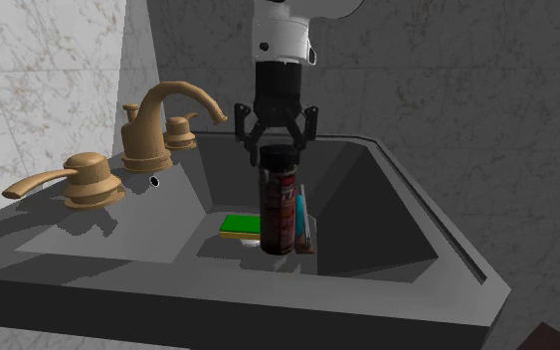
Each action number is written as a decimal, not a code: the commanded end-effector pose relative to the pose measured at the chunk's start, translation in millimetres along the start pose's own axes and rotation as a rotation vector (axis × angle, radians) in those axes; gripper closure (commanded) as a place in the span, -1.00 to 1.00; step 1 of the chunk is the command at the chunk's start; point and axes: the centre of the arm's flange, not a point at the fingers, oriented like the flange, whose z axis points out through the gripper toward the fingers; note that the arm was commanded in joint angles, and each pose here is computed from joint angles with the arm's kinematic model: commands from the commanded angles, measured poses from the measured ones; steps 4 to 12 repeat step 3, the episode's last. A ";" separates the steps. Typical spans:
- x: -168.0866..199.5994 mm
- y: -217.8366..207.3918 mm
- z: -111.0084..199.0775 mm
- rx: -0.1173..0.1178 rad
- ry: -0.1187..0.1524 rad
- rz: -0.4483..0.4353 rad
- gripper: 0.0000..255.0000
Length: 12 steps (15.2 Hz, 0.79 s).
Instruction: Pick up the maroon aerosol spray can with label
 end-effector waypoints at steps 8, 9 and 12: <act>-2.2 -1.1 -12.4 0.000 0.000 0.000 1.00; -2.2 -1.1 -12.4 0.000 0.000 0.000 1.00; -2.2 -1.1 -12.4 0.000 0.000 0.000 1.00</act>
